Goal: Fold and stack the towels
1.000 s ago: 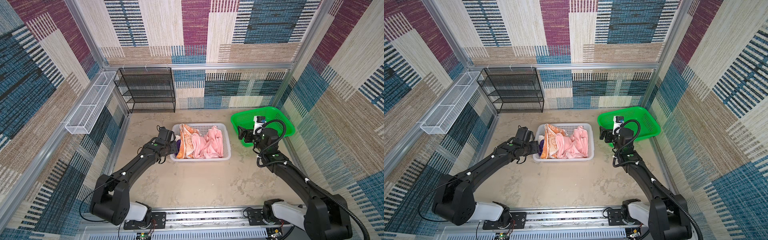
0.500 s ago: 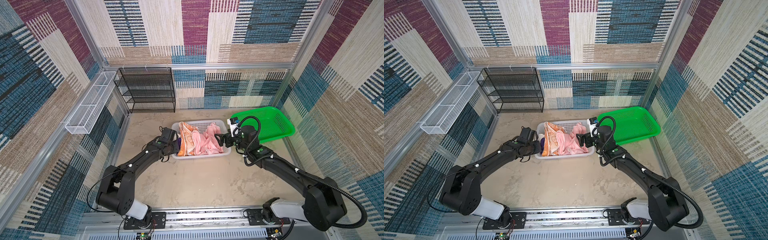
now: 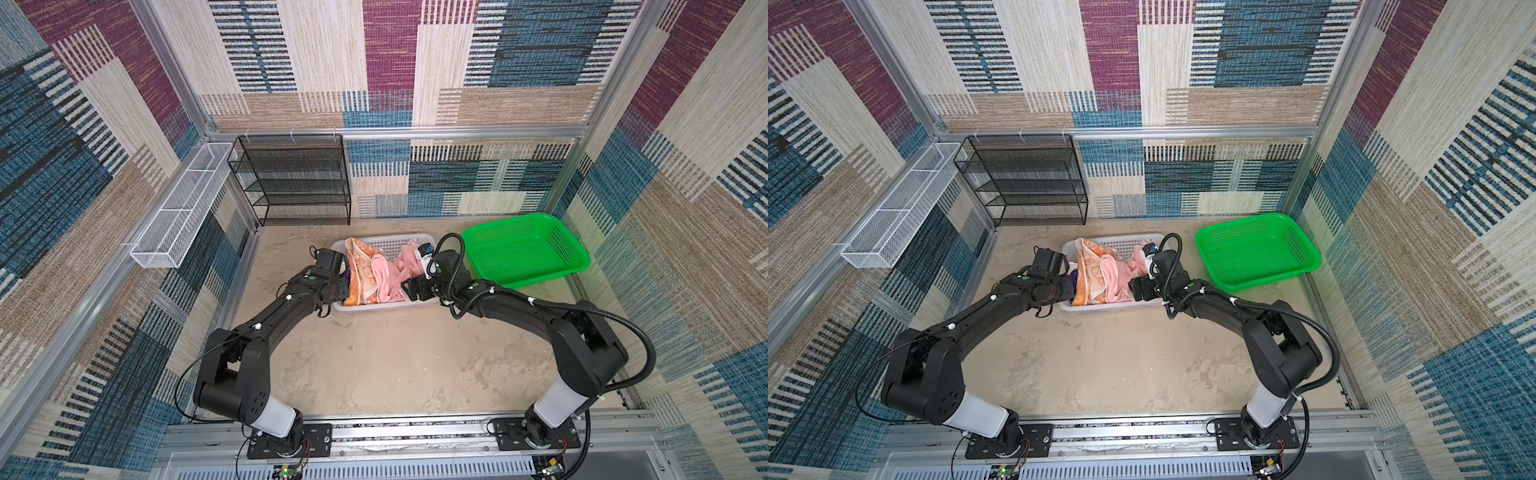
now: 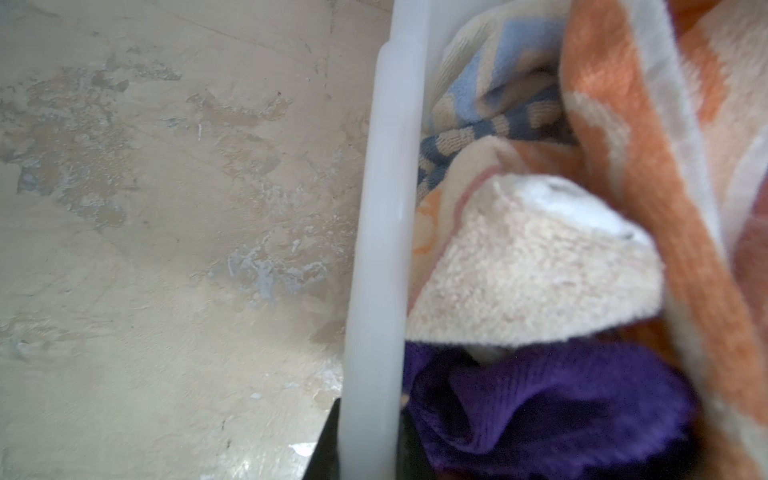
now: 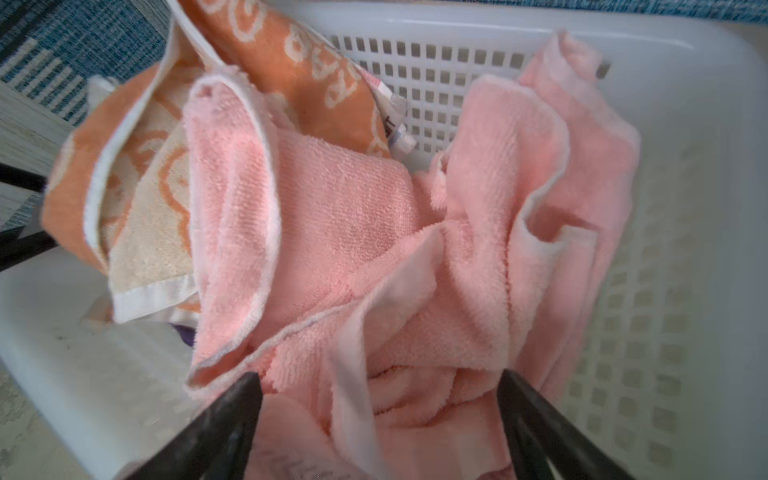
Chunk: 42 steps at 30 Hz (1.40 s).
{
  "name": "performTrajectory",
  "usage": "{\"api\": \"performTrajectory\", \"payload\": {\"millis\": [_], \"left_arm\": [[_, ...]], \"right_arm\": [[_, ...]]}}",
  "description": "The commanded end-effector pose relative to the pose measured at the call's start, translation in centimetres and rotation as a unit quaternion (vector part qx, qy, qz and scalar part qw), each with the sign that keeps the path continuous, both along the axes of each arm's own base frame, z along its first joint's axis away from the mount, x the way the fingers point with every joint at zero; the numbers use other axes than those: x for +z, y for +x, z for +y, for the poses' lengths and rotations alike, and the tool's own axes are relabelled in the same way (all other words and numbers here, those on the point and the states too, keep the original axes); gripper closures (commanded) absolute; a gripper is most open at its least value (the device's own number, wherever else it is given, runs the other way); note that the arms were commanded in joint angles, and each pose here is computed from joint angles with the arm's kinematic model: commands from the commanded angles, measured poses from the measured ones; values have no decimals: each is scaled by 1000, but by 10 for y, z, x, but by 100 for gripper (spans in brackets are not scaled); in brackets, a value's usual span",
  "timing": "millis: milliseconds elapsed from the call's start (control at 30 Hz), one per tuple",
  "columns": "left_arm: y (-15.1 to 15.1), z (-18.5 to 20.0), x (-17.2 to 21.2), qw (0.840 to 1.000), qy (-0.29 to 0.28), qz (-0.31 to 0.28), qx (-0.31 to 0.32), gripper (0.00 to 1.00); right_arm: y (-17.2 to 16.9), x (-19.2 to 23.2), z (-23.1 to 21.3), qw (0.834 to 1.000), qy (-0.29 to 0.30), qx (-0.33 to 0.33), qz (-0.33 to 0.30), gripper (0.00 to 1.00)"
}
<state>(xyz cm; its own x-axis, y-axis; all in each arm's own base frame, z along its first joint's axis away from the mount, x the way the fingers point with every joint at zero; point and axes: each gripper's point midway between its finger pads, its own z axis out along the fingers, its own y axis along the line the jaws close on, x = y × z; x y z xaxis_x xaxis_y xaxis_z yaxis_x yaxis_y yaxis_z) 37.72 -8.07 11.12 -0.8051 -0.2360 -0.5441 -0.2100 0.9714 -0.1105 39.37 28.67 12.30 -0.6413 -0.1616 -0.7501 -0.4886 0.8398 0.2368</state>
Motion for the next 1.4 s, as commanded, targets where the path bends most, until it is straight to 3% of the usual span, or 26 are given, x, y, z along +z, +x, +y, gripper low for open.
{"api": "performTrajectory", "payload": {"millis": [0,67,167,267,300,533,900,1167,1367], "left_arm": [[-3,32,2,997,71,5,12,100],[-3,38,3,997,70,2,17,100],[-2,46,4,997,69,-3,26,100],[-1,62,2,996,72,1,43,100],[-1,67,1,996,71,3,50,100],[1,107,3,992,75,6,102,100],[7,190,15,973,105,16,206,100],[12,232,4,964,96,31,245,100],[12,251,-6,959,97,43,264,100]], "right_arm": [[12,-16,10,1000,-5,-21,22,21],[19,-25,17,999,-13,-23,27,30],[27,-33,27,999,-15,-21,34,57],[34,-21,28,999,-5,-30,15,97],[36,-10,29,1000,2,-29,3,100],[40,93,33,992,61,-12,-106,100],[19,240,1,960,103,-29,-257,100],[-10,285,-39,945,98,-64,-305,100],[-26,294,-72,940,75,-108,-316,100]]}}
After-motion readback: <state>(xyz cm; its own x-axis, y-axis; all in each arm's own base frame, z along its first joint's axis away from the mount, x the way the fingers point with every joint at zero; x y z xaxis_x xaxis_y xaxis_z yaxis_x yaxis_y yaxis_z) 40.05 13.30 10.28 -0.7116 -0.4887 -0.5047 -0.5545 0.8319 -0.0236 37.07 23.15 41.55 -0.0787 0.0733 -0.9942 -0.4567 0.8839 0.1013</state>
